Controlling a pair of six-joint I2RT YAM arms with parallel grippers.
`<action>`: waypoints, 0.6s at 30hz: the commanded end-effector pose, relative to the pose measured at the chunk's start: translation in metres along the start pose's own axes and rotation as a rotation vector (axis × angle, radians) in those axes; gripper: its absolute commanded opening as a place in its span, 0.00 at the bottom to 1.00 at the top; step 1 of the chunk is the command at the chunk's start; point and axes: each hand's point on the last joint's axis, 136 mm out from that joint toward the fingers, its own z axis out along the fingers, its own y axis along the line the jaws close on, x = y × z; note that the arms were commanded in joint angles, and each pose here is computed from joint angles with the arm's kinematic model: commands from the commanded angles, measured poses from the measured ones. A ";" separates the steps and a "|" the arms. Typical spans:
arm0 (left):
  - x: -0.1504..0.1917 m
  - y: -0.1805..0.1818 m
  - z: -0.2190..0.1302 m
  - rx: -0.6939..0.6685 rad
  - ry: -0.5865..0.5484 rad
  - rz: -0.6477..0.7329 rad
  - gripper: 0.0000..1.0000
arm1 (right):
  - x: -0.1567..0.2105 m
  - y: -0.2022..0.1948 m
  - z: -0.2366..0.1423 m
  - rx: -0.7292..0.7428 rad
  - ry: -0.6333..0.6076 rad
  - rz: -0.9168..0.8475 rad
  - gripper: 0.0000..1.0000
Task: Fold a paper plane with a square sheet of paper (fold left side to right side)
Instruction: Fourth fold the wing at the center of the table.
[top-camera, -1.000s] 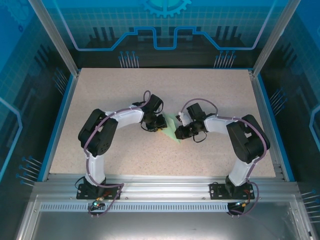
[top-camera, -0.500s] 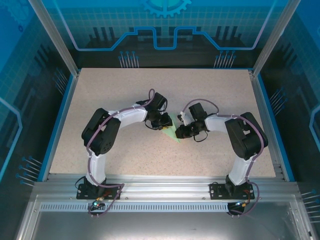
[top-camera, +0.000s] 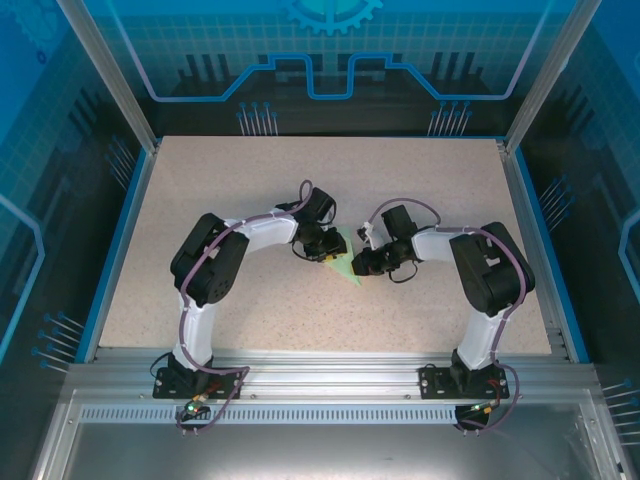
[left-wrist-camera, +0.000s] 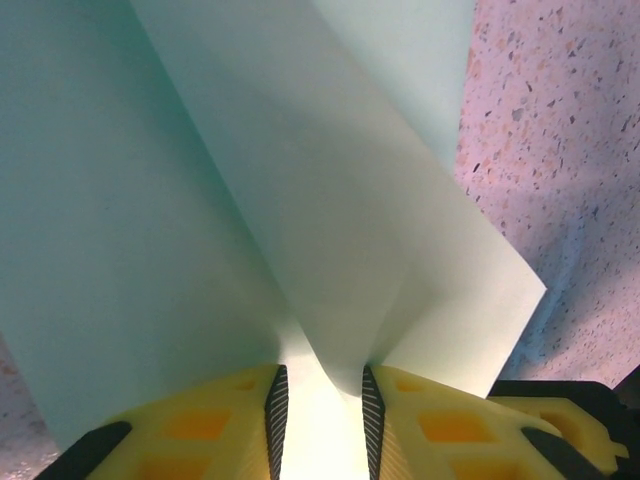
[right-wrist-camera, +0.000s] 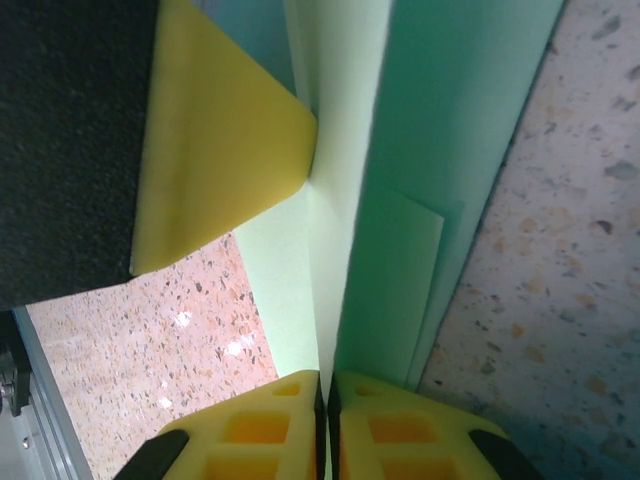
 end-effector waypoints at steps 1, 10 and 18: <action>0.003 0.004 0.007 -0.013 0.015 -0.003 0.30 | 0.006 -0.015 0.003 0.011 0.014 0.050 0.15; 0.004 0.013 0.010 -0.047 0.012 -0.018 0.30 | -0.008 0.000 -0.009 -0.047 -0.038 0.051 0.26; 0.004 0.014 0.009 -0.051 0.008 -0.019 0.30 | -0.030 0.006 -0.037 -0.097 -0.127 0.084 0.41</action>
